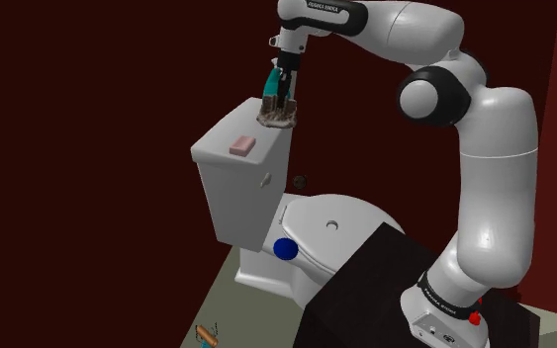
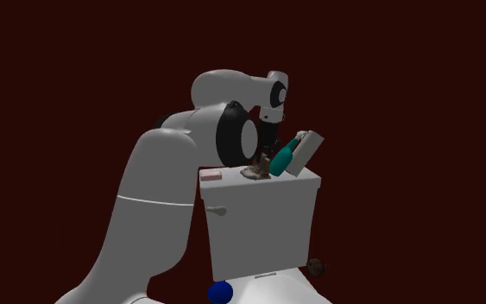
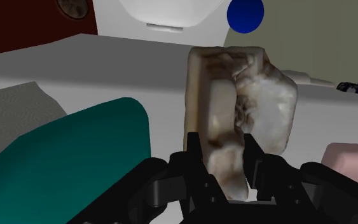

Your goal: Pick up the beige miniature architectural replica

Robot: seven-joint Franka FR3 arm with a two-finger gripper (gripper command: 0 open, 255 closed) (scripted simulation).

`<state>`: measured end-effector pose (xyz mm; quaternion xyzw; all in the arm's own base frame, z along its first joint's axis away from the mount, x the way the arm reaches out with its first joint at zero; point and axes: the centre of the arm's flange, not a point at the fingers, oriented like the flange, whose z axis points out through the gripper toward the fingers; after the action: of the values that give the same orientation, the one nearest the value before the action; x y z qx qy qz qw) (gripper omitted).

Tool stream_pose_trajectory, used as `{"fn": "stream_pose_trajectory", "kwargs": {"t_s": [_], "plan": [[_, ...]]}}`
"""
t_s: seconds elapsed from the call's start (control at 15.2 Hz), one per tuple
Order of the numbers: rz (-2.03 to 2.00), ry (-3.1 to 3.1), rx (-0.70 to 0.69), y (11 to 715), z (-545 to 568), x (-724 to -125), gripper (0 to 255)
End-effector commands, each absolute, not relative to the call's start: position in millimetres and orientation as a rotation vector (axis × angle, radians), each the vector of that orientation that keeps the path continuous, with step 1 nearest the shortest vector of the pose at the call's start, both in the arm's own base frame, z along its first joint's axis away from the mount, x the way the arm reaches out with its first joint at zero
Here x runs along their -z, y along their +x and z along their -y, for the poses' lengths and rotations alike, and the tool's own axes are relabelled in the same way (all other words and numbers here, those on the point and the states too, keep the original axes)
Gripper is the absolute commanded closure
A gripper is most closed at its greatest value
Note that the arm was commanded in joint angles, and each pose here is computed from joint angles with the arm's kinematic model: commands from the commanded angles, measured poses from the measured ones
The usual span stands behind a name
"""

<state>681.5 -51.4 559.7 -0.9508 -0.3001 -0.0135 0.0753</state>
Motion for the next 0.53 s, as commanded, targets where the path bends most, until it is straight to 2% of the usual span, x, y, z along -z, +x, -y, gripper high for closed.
{"fn": "stream_pose_trajectory", "kwargs": {"t_s": [0.0, 0.46], "plan": [[0.900, -2.852, 0.041, 681, 52, -570, 255], [0.900, -2.852, 0.041, 681, 52, -607, 255]]}}
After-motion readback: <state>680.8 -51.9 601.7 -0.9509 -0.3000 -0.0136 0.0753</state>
